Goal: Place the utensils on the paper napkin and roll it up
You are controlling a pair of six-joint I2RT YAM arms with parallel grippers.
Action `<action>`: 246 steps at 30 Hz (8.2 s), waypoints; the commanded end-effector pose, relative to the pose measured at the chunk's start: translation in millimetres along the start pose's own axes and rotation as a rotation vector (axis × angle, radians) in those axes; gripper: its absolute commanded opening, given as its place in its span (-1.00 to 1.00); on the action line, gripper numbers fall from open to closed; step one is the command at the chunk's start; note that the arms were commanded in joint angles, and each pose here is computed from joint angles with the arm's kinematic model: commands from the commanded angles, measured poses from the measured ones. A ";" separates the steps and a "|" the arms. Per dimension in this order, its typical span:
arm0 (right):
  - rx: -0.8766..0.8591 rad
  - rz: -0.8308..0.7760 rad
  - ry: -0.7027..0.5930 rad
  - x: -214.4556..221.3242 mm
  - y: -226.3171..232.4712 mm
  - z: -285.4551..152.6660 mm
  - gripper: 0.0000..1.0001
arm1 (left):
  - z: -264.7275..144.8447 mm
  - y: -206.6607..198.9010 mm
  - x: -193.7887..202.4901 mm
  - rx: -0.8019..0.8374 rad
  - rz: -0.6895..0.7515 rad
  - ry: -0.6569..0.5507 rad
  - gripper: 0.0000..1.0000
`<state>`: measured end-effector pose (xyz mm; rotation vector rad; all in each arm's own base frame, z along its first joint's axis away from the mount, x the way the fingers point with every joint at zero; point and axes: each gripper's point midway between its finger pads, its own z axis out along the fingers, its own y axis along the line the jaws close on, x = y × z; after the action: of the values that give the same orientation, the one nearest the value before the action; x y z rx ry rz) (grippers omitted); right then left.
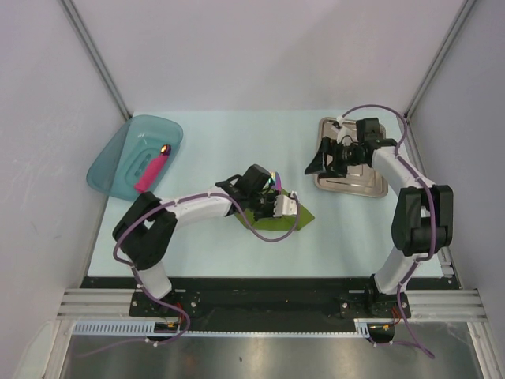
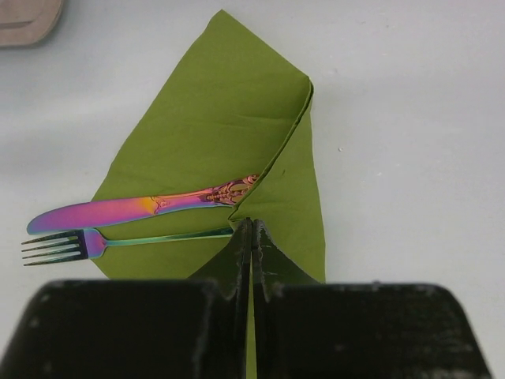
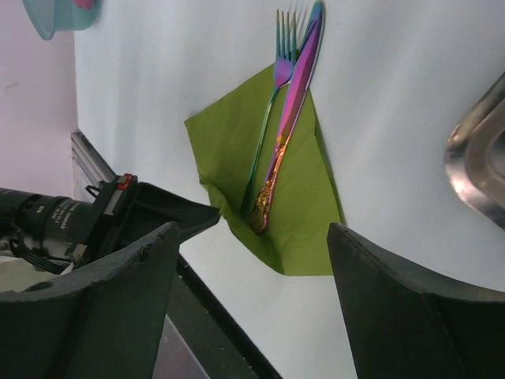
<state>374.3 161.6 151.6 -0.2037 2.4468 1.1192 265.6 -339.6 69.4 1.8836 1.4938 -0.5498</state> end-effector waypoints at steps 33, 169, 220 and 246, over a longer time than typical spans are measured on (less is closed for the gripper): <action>0.030 0.182 0.391 136.2 -9.6 98.2 -0.34 | 18.4 38.8 9.3 -0.112 0.021 0.006 -0.99; -0.150 0.413 0.489 137.7 26.0 67.3 0.19 | 25.1 21.8 24.3 0.204 -1.614 -0.505 -0.56; 0.012 0.192 0.452 124.5 16.5 116.2 -1.00 | 0.2 28.2 0.7 0.210 -1.562 -0.566 -0.64; -0.012 0.118 0.452 121.9 42.8 125.2 -1.00 | -0.3 12.3 52.7 0.069 -1.610 -0.361 -0.73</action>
<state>284.1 276.0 39.4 -0.2844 2.9431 1.2436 282.8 -306.5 44.2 0.1318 2.4305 -1.5369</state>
